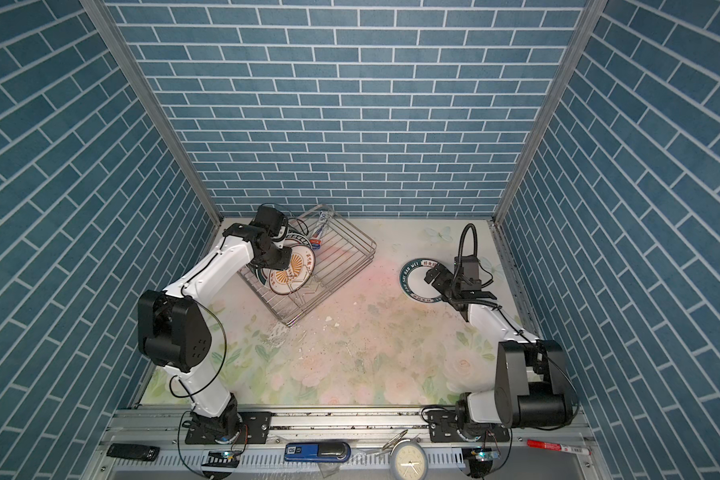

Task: Unload the plates from the dish rack
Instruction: 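Close the left gripper on the orange-sunburst plate's rim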

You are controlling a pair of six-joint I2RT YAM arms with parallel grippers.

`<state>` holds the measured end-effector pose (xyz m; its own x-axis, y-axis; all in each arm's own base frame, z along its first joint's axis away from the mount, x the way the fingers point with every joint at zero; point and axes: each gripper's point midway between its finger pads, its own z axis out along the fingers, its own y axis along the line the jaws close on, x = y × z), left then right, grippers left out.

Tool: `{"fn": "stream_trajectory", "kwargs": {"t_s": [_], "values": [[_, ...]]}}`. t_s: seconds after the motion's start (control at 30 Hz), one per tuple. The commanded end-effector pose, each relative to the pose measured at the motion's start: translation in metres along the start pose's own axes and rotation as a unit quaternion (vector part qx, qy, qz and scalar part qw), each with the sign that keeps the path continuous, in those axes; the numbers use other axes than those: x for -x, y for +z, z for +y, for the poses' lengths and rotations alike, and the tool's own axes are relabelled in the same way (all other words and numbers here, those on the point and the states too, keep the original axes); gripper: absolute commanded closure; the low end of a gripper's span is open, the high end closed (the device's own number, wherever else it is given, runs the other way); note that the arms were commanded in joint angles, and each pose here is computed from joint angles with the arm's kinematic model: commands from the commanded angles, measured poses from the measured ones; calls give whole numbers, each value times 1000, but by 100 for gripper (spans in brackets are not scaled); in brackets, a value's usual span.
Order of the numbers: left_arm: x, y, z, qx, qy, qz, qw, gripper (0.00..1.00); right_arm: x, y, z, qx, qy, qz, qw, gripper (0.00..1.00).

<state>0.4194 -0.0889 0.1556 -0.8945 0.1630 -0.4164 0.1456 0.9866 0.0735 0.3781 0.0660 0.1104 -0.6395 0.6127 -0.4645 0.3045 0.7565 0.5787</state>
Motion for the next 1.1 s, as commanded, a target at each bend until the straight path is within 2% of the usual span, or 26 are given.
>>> {"fn": "stream_trajectory", "kwargs": {"t_s": [0.0, 0.33, 0.77, 1.07], "values": [[-3, -6, -1, -6, 1, -4, 1000, 77, -9, 4, -8, -4, -7, 11, 1000, 2], [-6, -9, -2, -9, 9, -1, 1000, 85, -11, 5, -5, 6, 2, 15, 1000, 2], [-6, -18, -18, -58, 34, -21, 997, 93, -10, 3, -3, 10, 3, 13, 1000, 2], [-7, -19, -14, -47, 44, -27, 998, 97, -7, -3, 0, 15, 3, 5, 1000, 2]]}}
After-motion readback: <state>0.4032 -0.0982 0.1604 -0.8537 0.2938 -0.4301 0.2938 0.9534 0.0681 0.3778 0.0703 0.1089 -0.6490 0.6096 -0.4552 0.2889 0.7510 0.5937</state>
